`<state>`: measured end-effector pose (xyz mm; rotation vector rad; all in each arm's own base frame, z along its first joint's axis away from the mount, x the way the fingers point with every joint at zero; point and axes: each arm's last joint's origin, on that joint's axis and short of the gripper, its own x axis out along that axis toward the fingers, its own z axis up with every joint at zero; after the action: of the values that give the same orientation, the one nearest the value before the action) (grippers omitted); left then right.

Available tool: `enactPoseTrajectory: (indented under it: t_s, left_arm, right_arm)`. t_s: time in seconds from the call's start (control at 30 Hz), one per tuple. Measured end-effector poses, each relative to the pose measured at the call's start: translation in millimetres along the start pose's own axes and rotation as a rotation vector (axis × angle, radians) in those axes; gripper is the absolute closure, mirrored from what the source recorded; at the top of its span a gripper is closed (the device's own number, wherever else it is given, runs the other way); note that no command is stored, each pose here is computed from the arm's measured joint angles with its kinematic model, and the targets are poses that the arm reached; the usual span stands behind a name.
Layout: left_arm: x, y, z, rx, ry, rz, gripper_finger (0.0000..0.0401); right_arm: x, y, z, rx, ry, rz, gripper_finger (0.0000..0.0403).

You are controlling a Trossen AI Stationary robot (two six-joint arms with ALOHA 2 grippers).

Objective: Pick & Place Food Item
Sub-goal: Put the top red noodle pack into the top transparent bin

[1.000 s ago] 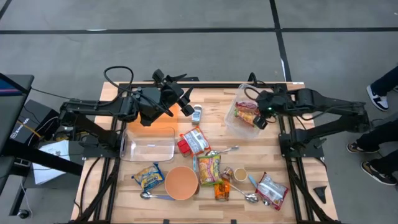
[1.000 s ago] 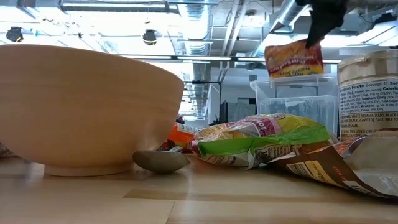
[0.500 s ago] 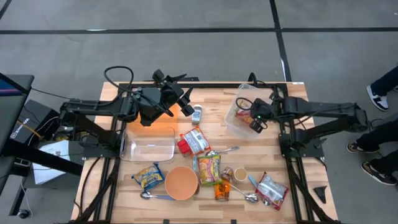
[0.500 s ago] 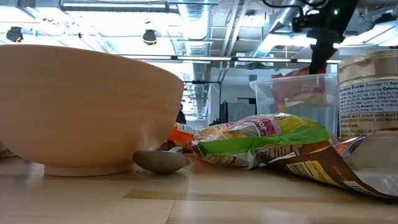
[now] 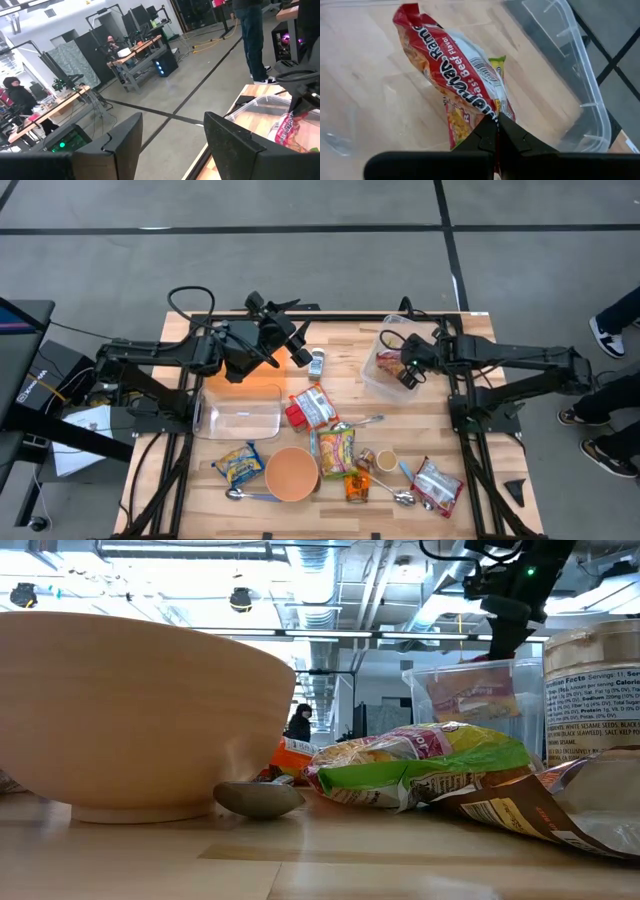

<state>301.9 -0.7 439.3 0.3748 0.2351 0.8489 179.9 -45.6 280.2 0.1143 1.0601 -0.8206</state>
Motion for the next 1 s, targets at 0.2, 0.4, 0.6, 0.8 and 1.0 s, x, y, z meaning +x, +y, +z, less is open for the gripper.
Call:
enactPoseTrajectory:
  t_s: [0.2, 0.4, 0.6, 0.8, 1.0]
  left_arm:
    - [0, 0, 0, 0.001, 0.001, 0.0, 0.0197]
    - [0, 0, -1, 0.012, 0.008, -0.003, 0.0197]
    - [0, 0, -1, 0.012, 0.008, -0.003, 0.0197]
    - [0, 0, -1, 0.012, 0.008, -0.003, 0.0197]
    - [1, 0, -1, 0.011, 0.01, 0.0, 0.0197]
  right_arm:
    - [0, 0, 0, -0.022, 0.015, 0.041, 0.0397]
    - [-2, 5, -1, -0.037, 0.025, 0.108, 0.0345]
    - [-4, 8, -2, -0.019, 0.02, 0.118, 0.027]
    - [-18, 0, -2, 0.091, -0.072, 0.175, 0.0212]
    - [-25, -17, -3, 0.26, -0.067, 0.32, 0.0205]
